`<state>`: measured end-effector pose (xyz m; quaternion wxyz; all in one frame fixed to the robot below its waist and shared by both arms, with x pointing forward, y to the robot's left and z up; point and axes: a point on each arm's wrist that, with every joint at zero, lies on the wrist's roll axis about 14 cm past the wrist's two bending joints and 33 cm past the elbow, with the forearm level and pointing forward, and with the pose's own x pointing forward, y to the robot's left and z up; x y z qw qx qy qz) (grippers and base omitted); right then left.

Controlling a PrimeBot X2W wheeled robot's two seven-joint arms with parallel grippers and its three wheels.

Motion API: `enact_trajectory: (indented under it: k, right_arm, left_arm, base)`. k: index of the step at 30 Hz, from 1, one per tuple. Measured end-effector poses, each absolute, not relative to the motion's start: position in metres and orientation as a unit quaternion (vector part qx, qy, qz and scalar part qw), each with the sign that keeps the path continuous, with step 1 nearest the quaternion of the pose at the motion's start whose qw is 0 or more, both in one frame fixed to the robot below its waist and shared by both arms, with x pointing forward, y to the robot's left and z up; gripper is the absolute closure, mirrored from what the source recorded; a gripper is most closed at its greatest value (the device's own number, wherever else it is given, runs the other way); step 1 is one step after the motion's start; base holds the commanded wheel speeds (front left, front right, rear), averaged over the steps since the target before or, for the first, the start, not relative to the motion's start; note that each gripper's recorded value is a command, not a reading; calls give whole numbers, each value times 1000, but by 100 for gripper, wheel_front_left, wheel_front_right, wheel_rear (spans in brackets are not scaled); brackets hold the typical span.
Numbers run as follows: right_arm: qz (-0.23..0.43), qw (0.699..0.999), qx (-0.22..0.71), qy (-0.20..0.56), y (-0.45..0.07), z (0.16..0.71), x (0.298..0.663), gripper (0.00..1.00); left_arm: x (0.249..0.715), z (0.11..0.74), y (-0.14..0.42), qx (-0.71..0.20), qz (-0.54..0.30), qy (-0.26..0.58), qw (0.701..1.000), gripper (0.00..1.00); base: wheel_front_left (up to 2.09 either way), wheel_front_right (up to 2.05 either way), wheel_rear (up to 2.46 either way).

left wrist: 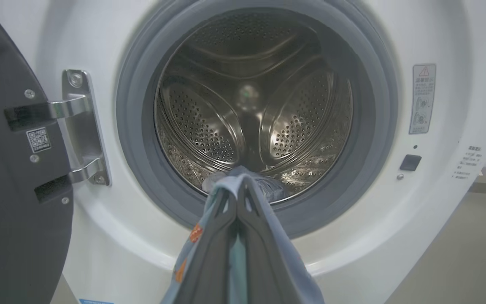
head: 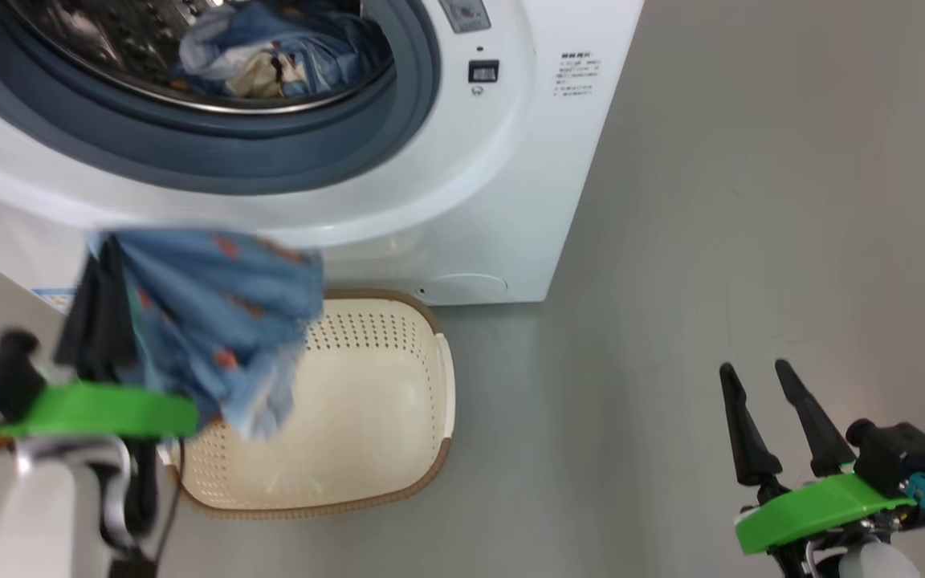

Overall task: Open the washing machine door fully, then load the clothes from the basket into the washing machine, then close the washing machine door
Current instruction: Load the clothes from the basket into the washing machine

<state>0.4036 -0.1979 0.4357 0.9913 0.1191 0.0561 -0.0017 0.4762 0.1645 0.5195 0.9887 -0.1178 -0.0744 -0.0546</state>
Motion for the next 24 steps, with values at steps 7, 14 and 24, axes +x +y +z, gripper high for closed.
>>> enact_trajectory:
  k: [7,14,24]
  right_arm:
    - [-6,991,121,61,-199,429,413,0]
    - [-7,990,125,61,-196,428,419,0]
    - [-14,989,127,72,-199,420,419,0]
  left_arm:
    - [531,561,162,-112,-63,-133,983,100]
    - [581,557,149,-106,-72,-111,986,100]
    - [625,503,117,-108,-92,-12,990,100]
  base:
    - [0,0,0]
    - [0,0,0]
    - [0,0,0]
